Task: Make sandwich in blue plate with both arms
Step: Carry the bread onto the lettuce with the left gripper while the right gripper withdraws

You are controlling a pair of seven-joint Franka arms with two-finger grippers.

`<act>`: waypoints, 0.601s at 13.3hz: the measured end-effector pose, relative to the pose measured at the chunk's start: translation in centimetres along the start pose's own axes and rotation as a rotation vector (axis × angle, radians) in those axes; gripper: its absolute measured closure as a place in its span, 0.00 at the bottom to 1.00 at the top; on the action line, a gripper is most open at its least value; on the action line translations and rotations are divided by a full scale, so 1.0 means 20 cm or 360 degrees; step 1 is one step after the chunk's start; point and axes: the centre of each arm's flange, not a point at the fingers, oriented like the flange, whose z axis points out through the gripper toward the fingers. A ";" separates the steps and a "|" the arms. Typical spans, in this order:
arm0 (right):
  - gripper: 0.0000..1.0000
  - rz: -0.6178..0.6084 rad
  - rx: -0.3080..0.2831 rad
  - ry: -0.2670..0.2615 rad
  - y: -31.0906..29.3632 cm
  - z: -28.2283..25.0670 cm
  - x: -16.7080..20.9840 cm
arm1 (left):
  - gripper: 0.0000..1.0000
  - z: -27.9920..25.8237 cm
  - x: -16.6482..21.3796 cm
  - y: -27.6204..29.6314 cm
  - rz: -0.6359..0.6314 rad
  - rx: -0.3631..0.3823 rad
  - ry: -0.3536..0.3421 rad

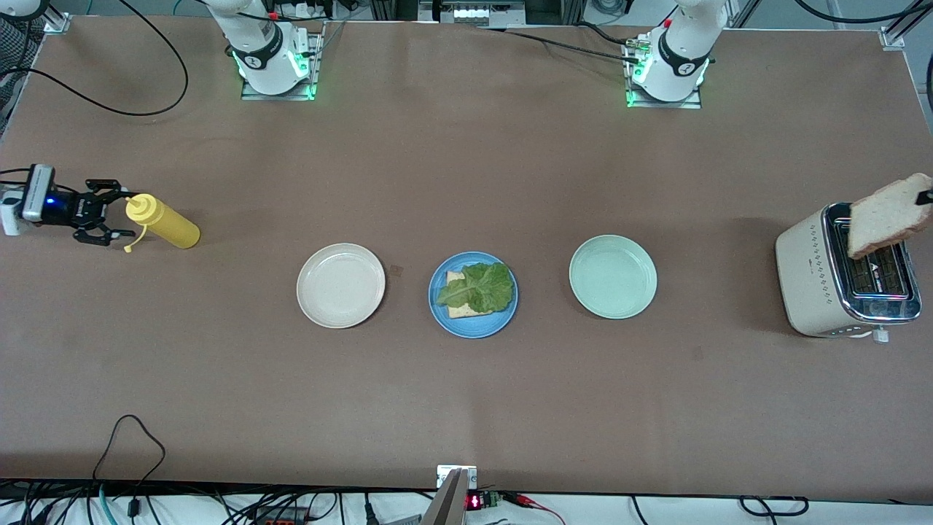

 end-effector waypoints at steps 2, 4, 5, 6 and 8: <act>0.00 0.0018 0.0028 -0.0054 0.06 -0.11 0.17 | 0.91 0.01 0.20 0.27 0.0197 -0.0019 -0.0027; 0.00 0.0051 0.0078 -0.0108 0.17 -0.16 0.38 | 0.91 0.09 0.41 0.57 0.0362 -0.0063 -0.0072; 0.00 0.0079 0.0095 -0.0141 0.23 -0.18 0.52 | 0.91 0.16 0.52 0.72 0.0396 -0.0112 -0.0086; 0.00 0.0114 0.0108 -0.0180 0.28 -0.20 0.66 | 0.91 0.23 0.64 0.87 0.0400 -0.0192 -0.0068; 0.00 0.0171 0.0132 -0.0264 0.38 -0.21 0.99 | 0.91 0.37 0.86 1.06 0.0378 -0.0367 0.0041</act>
